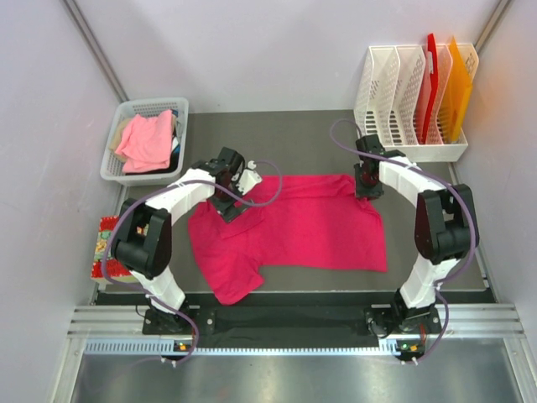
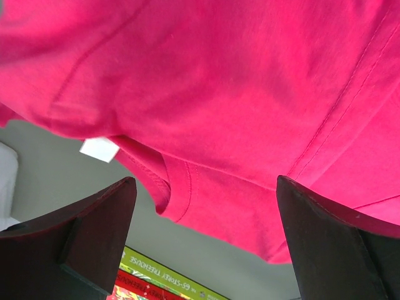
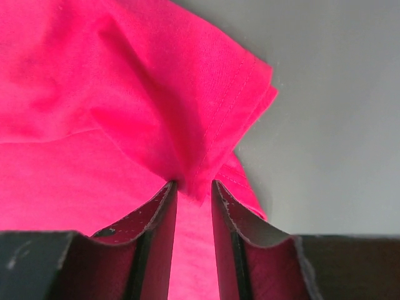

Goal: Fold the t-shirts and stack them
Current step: Flatten out the tshirt, then grap the side of the flattened tshirt furthest away from the robot with both arms

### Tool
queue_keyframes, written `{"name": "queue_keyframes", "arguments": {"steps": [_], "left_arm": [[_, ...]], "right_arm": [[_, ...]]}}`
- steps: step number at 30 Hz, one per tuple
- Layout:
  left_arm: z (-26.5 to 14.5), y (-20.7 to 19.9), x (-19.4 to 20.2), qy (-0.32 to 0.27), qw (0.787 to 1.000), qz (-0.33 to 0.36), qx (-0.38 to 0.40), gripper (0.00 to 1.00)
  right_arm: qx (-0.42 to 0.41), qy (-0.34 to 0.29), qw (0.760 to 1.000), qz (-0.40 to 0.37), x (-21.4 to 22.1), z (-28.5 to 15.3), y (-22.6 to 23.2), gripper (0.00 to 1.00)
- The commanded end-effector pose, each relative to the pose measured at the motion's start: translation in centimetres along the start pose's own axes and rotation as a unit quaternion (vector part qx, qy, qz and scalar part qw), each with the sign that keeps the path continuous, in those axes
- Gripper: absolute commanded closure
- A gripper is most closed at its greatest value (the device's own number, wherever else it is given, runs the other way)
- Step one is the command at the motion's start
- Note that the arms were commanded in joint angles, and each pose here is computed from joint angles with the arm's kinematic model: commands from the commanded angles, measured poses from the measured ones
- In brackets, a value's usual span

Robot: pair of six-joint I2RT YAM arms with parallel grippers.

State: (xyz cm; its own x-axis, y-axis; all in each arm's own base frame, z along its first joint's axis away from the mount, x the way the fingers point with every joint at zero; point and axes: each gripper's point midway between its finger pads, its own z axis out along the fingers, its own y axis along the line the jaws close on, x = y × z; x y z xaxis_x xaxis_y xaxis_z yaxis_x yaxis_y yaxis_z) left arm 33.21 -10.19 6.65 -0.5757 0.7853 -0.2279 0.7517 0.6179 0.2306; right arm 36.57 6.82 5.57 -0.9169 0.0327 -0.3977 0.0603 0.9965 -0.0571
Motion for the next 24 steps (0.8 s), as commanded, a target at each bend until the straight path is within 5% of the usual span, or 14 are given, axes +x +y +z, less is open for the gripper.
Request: {"name": "queue_keyframes", "arguments": {"steps": [1, 8, 17, 24], "left_arm": [[0.1, 0.3, 1.2, 0.011, 1.0, -0.003, -0.014, 0.02], [-0.9, 0.1, 2.6, 0.024, 1.0, -0.002, -0.014, 0.02], [-1.4, -1.3, 3.6, 0.018, 1.0, -0.013, 0.007, 0.02], [-0.2, -2.1, 3.7, 0.031, 0.999, -0.015, 0.025, 0.08]], "right_arm": [[-0.004, -0.013, 1.0, -0.012, -1.0, 0.8, 0.8, 0.71], [-0.015, -0.002, 1.0, -0.014, -0.9, 1.0, 1.4, 0.72], [-0.025, -0.03, 0.999, -0.015, -0.6, -1.9, 1.3, 0.56], [-0.021, -0.02, 0.999, -0.019, 0.0, -1.3, 1.3, 0.55]]}}
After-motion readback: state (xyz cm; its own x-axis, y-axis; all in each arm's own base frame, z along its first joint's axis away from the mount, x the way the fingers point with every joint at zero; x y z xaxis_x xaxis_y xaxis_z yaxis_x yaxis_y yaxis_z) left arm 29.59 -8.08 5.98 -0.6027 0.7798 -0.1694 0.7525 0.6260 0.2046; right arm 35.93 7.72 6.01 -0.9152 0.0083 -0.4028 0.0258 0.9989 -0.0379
